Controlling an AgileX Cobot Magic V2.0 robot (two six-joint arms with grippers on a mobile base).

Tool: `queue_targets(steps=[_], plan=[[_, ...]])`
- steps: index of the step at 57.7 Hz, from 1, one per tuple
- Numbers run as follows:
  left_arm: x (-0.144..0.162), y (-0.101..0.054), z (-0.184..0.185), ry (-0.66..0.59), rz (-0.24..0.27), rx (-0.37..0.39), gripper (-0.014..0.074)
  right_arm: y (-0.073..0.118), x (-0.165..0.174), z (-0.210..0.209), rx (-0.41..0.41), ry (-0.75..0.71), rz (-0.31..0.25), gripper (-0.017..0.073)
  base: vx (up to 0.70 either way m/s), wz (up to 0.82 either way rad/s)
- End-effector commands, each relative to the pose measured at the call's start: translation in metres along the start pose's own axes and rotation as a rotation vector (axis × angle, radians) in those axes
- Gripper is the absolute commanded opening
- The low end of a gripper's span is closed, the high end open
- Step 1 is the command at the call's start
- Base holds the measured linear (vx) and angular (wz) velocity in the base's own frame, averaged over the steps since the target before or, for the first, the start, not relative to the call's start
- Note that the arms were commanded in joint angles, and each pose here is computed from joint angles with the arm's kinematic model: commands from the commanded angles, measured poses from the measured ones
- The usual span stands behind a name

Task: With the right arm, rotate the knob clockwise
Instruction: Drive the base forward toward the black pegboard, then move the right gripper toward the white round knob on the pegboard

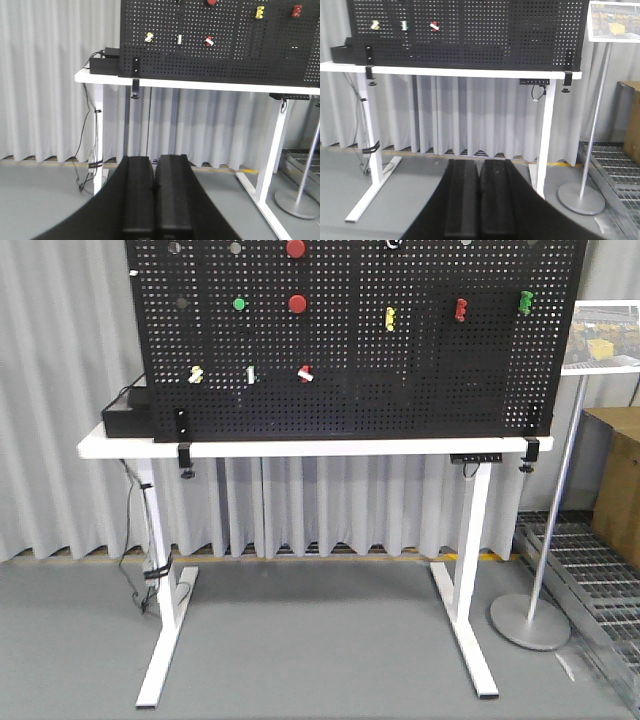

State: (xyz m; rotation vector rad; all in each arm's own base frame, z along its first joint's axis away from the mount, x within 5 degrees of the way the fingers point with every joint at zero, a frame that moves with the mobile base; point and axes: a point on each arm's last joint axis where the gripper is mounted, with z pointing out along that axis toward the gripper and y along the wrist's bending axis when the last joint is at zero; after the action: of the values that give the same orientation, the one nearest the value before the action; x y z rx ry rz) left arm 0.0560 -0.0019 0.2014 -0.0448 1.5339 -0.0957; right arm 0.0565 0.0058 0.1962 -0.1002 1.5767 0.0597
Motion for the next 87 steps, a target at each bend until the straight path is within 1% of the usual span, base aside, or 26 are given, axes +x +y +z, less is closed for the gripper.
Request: queue_targets(steps=[1, 58, 87], plan=[[-0.003, 0.0007, 0.0002, -0.069, -0.017, -0.005, -0.0006, -0.0004, -0.0068, -0.0009, 0.007, -0.091, -0.001, -0.0009, 0.45, -0.06], [-0.003, 0.0007, 0.0002, -0.069, -0.017, -0.005, -0.0006, -0.0004, -0.0068, -0.0009, 0.007, -0.091, -0.001, -0.0009, 0.49, 0.04], [-0.003, 0.0007, 0.0002, -0.069, -0.017, -0.005, -0.0006, -0.0004, -0.0068, -0.0009, 0.007, -0.091, -0.001, -0.0009, 0.38, 0.0]])
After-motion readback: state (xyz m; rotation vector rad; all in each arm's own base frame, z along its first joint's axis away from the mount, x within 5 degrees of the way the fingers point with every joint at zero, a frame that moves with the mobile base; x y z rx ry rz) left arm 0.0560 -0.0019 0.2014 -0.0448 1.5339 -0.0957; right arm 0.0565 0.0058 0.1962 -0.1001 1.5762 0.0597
